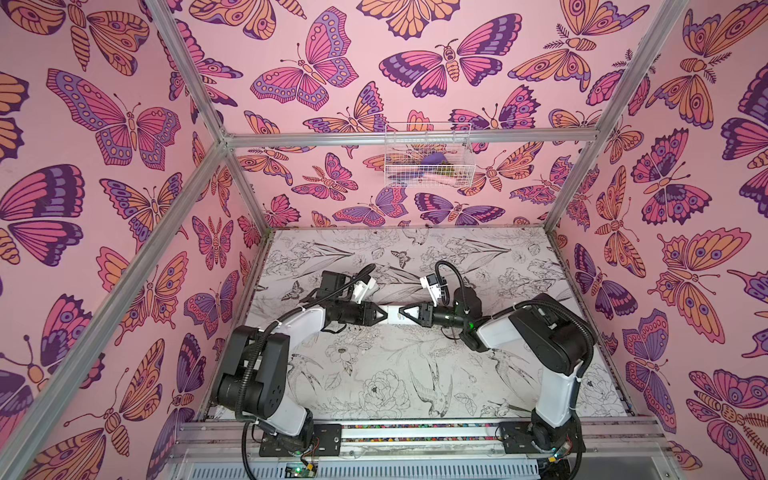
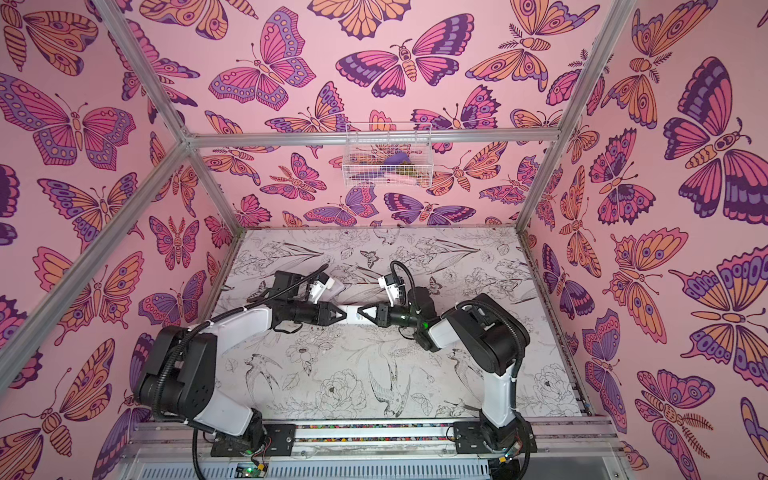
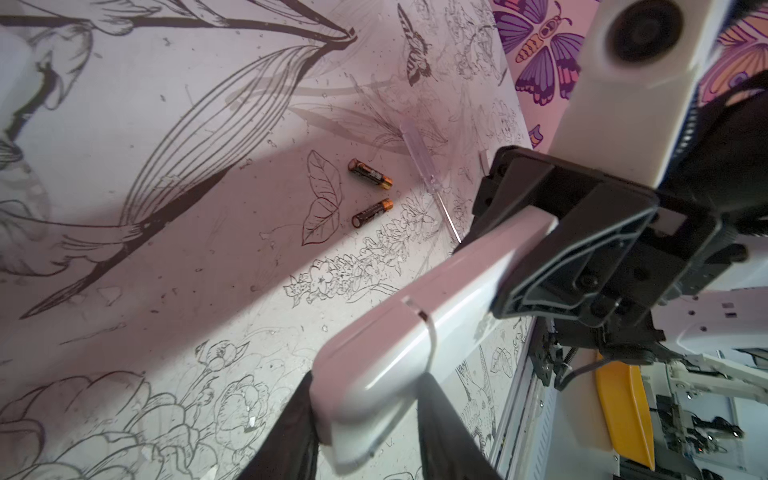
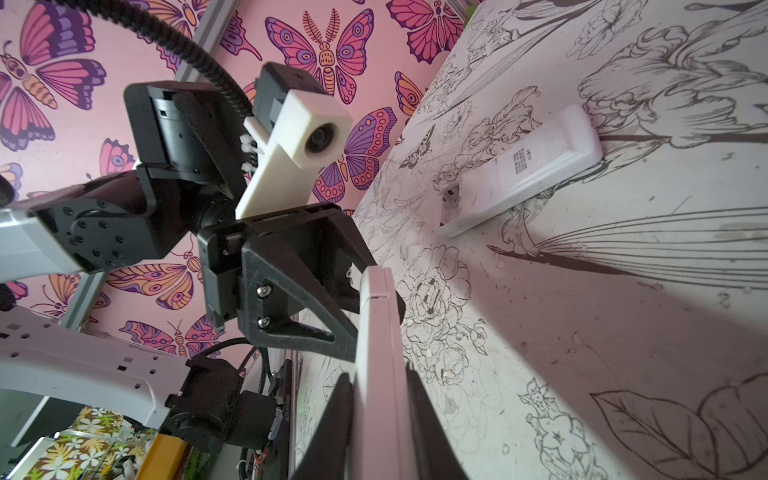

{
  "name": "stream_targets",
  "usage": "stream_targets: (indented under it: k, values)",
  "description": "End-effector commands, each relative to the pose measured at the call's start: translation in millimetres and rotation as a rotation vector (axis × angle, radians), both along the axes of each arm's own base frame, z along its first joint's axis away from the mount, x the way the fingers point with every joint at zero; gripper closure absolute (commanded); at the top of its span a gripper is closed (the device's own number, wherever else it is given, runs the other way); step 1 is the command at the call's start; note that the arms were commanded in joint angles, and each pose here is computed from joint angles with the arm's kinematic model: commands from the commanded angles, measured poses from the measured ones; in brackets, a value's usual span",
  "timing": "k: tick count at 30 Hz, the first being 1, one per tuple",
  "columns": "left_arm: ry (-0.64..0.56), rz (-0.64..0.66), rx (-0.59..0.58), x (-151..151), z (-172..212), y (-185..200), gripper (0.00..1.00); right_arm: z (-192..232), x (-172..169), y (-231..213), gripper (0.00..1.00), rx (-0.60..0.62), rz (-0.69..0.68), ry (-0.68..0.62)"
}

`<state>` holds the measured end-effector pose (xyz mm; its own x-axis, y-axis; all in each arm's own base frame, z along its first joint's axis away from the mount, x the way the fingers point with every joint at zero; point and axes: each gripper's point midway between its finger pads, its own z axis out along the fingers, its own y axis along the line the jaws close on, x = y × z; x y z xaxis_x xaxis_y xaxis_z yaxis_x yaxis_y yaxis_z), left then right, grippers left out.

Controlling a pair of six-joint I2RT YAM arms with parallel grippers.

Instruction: Unload the batteries from the remote control

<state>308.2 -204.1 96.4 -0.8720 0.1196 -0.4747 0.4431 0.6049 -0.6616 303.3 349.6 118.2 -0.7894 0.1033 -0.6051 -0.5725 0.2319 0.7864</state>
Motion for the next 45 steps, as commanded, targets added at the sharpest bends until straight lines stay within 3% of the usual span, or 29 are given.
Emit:
stream_targets:
  k: [1, 4, 8, 13, 20, 24, 29, 45]
  values:
    - [-0.005, 0.041, 0.078, 9, -10, 8, 0.61, 22, -7, 11, 1.00, 0.047, 0.052, -0.087]
    - [-0.010, 0.049, 0.110, 10, -13, 13, 0.55, 23, -6, 12, 1.00, 0.053, 0.053, -0.085]
    - [-0.018, 0.078, 0.140, 14, -14, 21, 0.36, 21, -4, 13, 1.00, 0.048, 0.048, -0.090]
    - [-0.042, 0.082, 0.131, 17, -5, 29, 0.26, 18, 4, 13, 1.00, 0.013, 0.021, -0.092]
    - [-0.101, 0.147, 0.179, 31, 10, 60, 0.20, 7, 25, 8, 1.00, -0.287, -0.071, -0.197]
    - [-0.139, 0.196, 0.219, 41, 19, 79, 0.18, 13, 35, 4, 1.00, -0.385, -0.111, -0.272]
    - [-0.166, 0.225, 0.239, 45, 26, 96, 0.17, 10, 34, 19, 1.00, -0.544, -0.067, -0.374]
    - [-0.207, 0.174, 0.266, 39, 19, 98, 0.12, 6, 17, 56, 1.00, -0.852, 0.018, -0.726]
